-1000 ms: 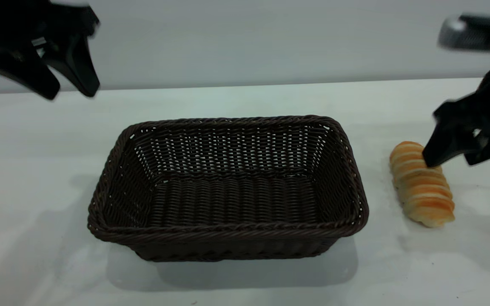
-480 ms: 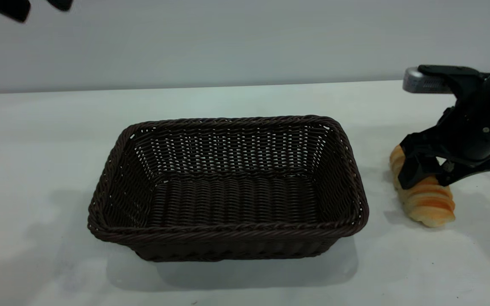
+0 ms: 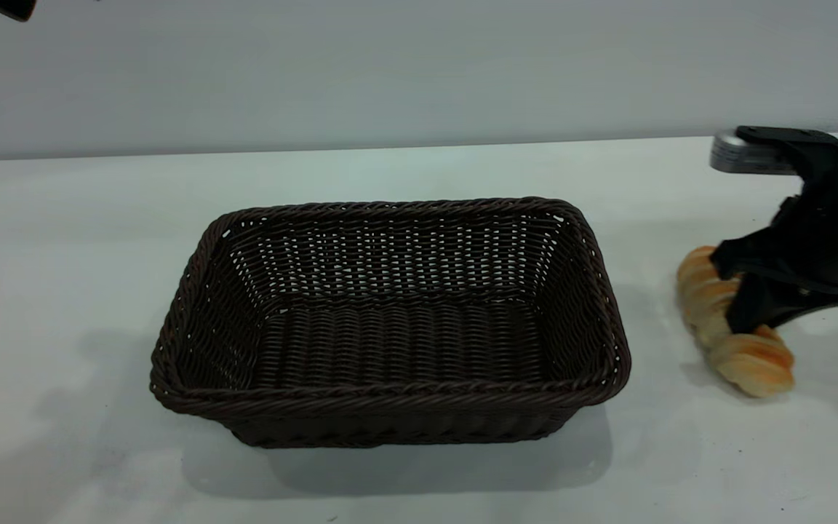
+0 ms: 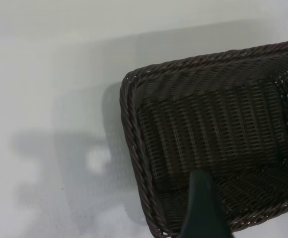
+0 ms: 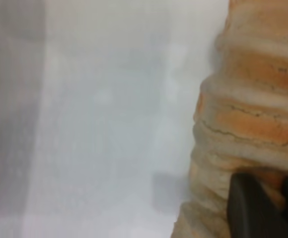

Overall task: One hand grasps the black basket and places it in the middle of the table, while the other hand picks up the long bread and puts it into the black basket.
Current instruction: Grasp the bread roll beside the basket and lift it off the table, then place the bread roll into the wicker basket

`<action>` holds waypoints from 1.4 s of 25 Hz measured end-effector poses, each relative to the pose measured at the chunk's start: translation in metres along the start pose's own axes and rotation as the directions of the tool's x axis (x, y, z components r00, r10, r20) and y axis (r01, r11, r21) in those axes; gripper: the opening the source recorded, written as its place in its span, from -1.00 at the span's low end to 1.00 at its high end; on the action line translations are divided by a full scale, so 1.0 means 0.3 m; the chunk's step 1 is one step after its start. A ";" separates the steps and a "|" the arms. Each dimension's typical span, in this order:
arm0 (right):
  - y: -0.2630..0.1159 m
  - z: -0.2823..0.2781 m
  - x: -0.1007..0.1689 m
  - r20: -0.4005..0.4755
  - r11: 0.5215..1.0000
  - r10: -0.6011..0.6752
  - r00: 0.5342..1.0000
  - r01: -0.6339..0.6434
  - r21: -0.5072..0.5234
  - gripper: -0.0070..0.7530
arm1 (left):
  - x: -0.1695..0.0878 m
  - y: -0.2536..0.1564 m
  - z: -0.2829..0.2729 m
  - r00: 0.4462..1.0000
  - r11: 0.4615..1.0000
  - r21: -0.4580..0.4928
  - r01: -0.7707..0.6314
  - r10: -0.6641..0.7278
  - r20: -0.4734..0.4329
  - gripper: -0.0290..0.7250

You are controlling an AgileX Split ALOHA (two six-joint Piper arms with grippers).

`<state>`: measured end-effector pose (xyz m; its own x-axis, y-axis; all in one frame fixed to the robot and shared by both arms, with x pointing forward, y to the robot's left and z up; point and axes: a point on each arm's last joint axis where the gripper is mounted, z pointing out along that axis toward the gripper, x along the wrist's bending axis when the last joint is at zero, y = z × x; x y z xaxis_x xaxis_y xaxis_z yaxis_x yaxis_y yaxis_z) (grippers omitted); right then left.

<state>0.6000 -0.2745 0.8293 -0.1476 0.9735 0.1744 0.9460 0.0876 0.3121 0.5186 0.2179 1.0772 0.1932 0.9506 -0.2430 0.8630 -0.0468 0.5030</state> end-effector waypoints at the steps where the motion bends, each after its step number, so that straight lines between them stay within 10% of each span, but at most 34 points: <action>1: 0.004 -0.020 -0.009 -0.001 1.000 0.001 1.000 -0.001 -0.002 -0.87 | 0.000 0.000 0.000 1.000 1.000 0.000 0.001 -0.001 0.001 0.54; 8: 0.095 -0.320 0.015 0.005 0.980 -0.011 1.000 0.012 -0.198 -0.89 | 0.000 -0.001 0.001 1.000 1.000 0.001 0.001 -0.001 0.001 0.54; 14: 0.101 -0.487 0.239 -0.076 0.948 -0.187 0.979 0.160 -0.276 -0.89 | 0.000 -0.001 0.001 1.000 1.000 0.001 0.000 0.000 0.001 0.54; 28: -0.030 -0.281 0.685 -0.197 0.885 -0.455 0.869 0.416 -0.210 -0.88 | 0.000 -0.007 0.001 1.000 1.000 0.021 -0.002 0.002 0.001 0.54; 35: 0.003 -0.220 0.679 -0.083 0.852 -0.468 0.880 0.425 -0.304 -0.31 | -0.003 -0.013 -0.013 0.999 0.999 0.027 -0.037 0.037 0.005 0.54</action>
<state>0.5516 -0.0901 0.9267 -0.5969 0.7978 0.0851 0.6559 0.4240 0.6245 0.5133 0.2185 1.0788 0.2272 0.9467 -0.2282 0.8673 -0.0901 0.4895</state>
